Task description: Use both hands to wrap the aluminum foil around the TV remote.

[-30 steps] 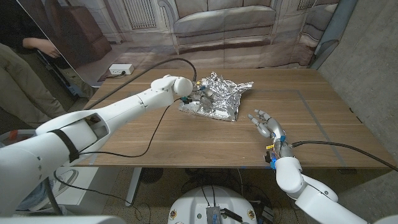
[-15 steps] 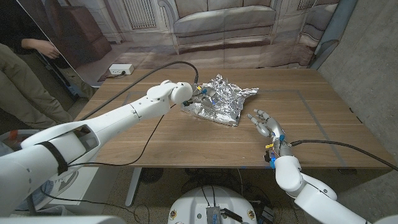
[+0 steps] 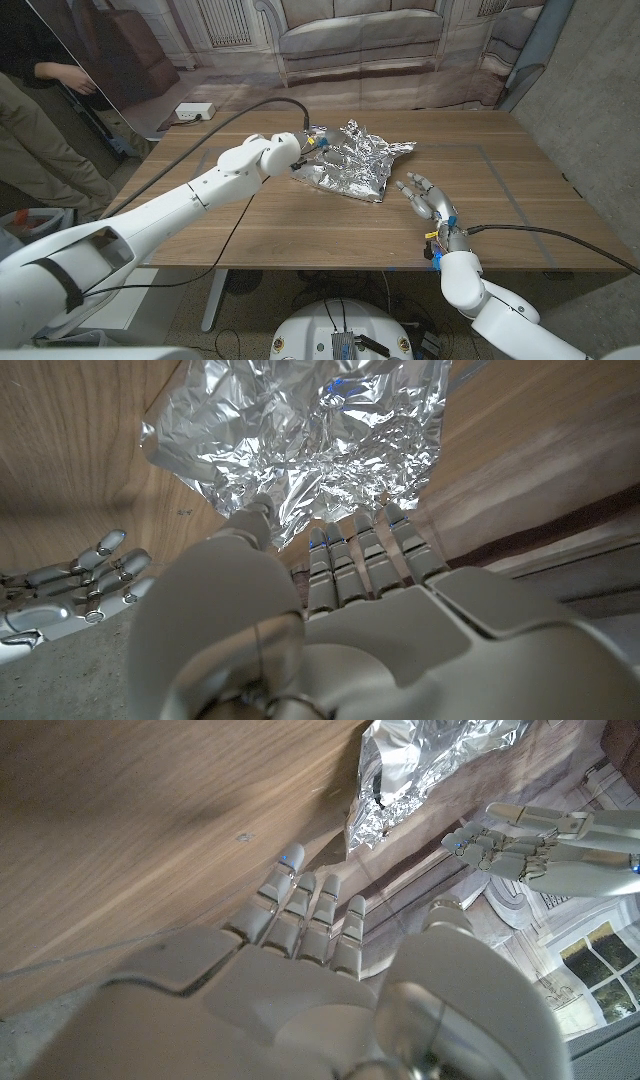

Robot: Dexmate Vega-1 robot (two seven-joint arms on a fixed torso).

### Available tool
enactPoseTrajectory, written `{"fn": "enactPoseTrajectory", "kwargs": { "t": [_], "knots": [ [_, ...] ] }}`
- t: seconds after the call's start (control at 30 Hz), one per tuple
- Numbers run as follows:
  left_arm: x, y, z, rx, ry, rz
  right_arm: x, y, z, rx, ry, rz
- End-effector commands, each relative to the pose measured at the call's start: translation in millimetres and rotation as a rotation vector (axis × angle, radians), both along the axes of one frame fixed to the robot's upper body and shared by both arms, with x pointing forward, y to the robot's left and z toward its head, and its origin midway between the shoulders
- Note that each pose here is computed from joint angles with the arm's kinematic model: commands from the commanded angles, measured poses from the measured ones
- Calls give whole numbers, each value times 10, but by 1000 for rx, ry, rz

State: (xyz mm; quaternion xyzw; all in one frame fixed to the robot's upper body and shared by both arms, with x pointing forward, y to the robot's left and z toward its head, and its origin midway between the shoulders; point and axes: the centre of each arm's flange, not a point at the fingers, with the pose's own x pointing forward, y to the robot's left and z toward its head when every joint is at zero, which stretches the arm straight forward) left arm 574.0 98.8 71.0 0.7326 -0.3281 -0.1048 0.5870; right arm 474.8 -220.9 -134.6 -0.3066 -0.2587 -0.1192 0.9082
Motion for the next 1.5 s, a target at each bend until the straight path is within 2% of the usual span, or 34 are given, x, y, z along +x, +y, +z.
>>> {"fn": "enactPoseTrajectory", "kwargs": {
  "t": [0.03, 0.17, 0.27, 0.5, 0.73, 0.83, 0.97, 1.13, 1.5],
  "knots": [
    [-334, 470, -169, -152, -80, -52, -181, 350, 74, -66, -132, 37],
    [-378, 674, -300, -224, -91, -59, -173, 500, 89, -110, -158, 44],
    [-408, 803, -409, -242, -128, -50, -158, 613, 119, -163, -170, 37],
    [-464, 947, -612, -252, -159, -19, -104, 848, 222, -278, -172, 23],
    [-375, 1160, -843, -280, -224, 33, -11, 1073, 295, -369, -173, -11],
    [-325, 1244, -925, -304, -229, 26, 63, 1168, 327, -443, -168, -42],
    [-297, 1253, -968, -291, -243, 27, 112, 1210, 343, -494, -154, -63],
    [-197, 1198, -996, -243, -218, 42, 206, 1263, 379, -547, -130, -91],
    [-35, 927, -954, -129, -135, 36, 323, 1340, 383, -633, -68, -152]
  ]
}}
